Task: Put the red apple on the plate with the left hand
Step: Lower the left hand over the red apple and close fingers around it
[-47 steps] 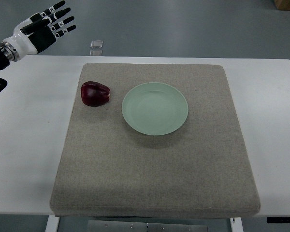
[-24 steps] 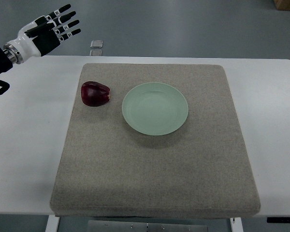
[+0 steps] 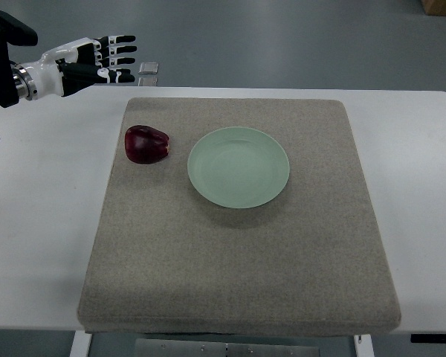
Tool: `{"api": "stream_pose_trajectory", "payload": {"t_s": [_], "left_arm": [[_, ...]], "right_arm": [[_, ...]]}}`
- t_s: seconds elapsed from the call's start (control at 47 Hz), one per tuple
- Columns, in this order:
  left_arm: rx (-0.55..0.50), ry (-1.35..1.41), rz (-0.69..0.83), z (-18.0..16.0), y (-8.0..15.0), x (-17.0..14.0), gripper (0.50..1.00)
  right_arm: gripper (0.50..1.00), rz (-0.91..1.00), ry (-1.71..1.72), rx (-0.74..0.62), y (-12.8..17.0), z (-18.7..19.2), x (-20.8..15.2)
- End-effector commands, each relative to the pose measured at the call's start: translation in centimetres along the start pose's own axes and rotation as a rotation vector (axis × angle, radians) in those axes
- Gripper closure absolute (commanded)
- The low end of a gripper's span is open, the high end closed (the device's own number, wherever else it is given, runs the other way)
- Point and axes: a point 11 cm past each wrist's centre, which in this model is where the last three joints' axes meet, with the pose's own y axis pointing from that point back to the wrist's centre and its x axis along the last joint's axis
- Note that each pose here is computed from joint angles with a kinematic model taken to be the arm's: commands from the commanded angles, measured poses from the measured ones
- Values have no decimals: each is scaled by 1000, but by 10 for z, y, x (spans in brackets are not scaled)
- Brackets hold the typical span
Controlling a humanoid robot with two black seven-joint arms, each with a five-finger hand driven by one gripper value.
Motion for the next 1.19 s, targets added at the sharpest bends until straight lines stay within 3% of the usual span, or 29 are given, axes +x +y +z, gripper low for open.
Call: {"api": "stream_pose_trajectory", "payload": {"t_s": [0.0,0.319,0.532,0.723,1.17], "left_arm": [[40,-157,-34,7,5,-4,501],[125,-490,-133,11,13,-21,501],[150,-566,-168,6,12,-31,501],[190,-692,-118,-2,6,-28,501],[242,-805,-147,-44,-9,-57,501]], "right_arm": [[572,0,-1,0,0,0,0],[572,0,-1,0,0,0,0],[570,0,0,0,0,0,0],[572,0,0,0,0,0,0],[570,0,0,0,0,0,0]]}}
